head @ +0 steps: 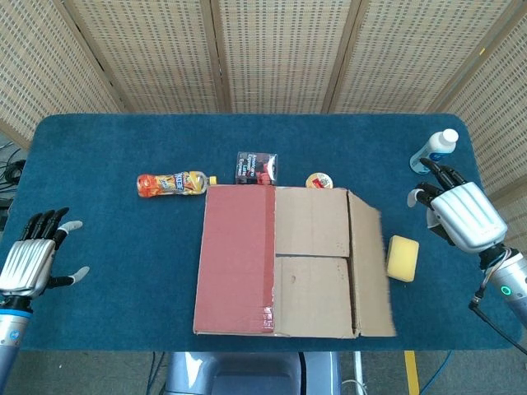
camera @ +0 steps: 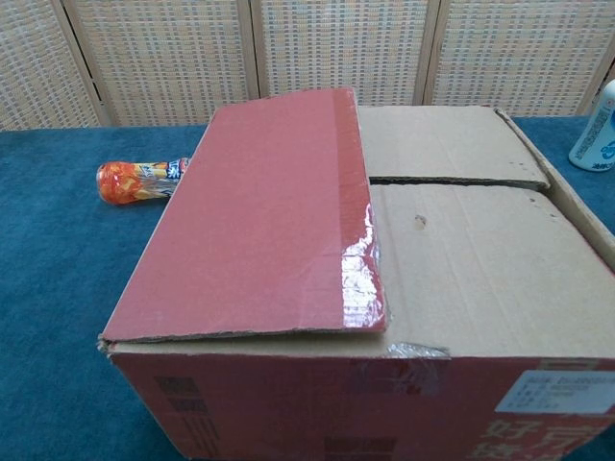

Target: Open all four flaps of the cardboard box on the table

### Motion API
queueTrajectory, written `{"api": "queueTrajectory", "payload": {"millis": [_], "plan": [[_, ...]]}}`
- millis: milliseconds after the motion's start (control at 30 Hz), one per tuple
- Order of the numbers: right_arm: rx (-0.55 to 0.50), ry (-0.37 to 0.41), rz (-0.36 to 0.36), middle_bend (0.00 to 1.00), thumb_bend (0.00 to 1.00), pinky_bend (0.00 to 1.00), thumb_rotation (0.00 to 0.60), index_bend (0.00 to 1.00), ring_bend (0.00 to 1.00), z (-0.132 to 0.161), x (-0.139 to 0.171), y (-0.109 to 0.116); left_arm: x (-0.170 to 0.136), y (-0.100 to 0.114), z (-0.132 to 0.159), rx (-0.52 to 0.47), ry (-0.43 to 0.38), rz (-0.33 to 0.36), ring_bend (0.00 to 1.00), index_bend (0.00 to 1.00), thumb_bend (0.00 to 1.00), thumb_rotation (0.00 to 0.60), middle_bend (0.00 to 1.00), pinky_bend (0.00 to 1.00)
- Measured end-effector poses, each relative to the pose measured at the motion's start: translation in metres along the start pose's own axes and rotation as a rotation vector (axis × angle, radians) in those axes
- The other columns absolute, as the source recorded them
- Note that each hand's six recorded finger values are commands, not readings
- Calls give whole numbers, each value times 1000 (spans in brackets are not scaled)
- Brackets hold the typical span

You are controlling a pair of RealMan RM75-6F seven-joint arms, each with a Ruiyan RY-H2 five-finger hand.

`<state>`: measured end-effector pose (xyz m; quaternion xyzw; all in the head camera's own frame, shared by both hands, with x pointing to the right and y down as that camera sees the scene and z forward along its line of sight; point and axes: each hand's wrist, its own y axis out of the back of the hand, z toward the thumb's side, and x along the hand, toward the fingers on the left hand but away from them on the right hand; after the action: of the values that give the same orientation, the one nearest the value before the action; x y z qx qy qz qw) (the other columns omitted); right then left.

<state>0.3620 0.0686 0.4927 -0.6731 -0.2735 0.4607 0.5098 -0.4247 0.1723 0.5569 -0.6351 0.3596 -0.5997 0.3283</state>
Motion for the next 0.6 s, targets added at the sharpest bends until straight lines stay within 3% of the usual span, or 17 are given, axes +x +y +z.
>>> {"api": "queueTrajectory", "payload": {"millis": [167,333,433,600], "plan": [[-11,-28,-1,370,997,173,600,435,84,-6,5,-5,5,6,9,4,-40,8,22,210,209,509,54,11],[-28,-77,0,204,912,160,600,220,30,-12,11,-11,10,14,22,-15,-105,10,12,210,207,515,34,10],[-42,-115,11,151,863,124,600,142,0,-16,15,-17,14,19,31,-47,-159,-9,6,208,195,513,25,11],[-45,-194,40,122,852,89,600,122,0,-25,23,-29,24,29,58,-55,-297,-45,0,207,160,514,21,10]]}}
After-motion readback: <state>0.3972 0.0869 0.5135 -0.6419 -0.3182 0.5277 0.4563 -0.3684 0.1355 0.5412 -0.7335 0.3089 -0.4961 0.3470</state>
